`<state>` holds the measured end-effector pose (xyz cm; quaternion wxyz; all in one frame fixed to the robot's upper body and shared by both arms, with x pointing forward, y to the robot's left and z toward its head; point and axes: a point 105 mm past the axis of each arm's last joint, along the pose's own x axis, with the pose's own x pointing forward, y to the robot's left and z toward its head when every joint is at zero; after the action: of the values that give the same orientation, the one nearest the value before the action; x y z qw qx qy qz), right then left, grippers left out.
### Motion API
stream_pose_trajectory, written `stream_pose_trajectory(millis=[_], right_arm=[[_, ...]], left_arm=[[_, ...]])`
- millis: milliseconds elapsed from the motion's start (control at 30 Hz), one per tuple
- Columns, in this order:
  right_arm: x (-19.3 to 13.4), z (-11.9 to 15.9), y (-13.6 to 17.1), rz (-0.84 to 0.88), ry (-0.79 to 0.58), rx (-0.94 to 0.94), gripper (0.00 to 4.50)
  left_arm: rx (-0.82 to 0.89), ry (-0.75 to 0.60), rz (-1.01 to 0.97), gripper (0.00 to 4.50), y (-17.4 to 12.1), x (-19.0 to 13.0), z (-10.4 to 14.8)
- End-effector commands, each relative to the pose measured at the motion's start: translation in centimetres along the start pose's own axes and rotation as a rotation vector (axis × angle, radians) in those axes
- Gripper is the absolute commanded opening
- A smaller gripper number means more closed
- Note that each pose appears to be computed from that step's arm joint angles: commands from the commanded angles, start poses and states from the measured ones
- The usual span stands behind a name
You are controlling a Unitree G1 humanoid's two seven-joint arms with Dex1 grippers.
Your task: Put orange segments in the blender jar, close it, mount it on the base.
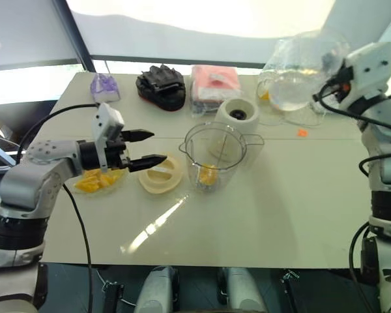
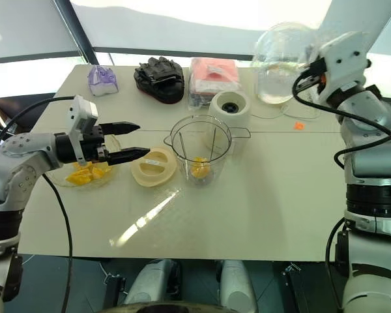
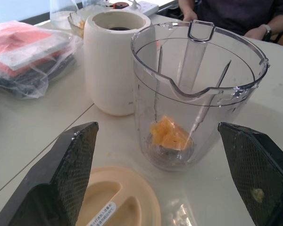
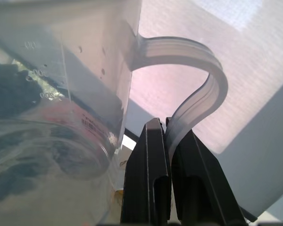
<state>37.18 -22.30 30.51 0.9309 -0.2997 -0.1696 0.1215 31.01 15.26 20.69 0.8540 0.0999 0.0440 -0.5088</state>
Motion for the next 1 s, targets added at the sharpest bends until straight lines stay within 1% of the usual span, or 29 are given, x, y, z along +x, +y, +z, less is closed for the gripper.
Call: stream_pose_trajectory(millis=[33,100,233,367,667,1000], right_arm=[[0.0,4.4,0.8,0.089,-0.116,-0.106,0.04],[0.0,4.9,1.7,0.131,-0.127,-0.157,0.04],[0.1,5.7,3.5,0.206,-0.144,-0.283,0.04],[0.2,5.7,5.0,0.248,-0.160,-0.436,0.04],[1.2,5.1,5.7,0.220,-0.170,-0.524,0.04],[2.4,5.5,5.8,0.197,-0.203,-0.674,0.04]], left_arm=[[0.015,-0.071,0.011,4.23,-0.2,0.0,1.4],[-0.001,-0.097,0.018,4.23,-0.2,0.0,1.6],[-0.010,-0.094,0.026,4.23,-0.3,0.0,1.3],[-0.012,-0.092,0.028,4.23,-0.2,0.0,1.3],[-0.012,-0.095,0.022,4.23,-0.3,0.5,1.3],[-0.013,-0.105,0.028,4.23,-0.5,0.7,1.4]])
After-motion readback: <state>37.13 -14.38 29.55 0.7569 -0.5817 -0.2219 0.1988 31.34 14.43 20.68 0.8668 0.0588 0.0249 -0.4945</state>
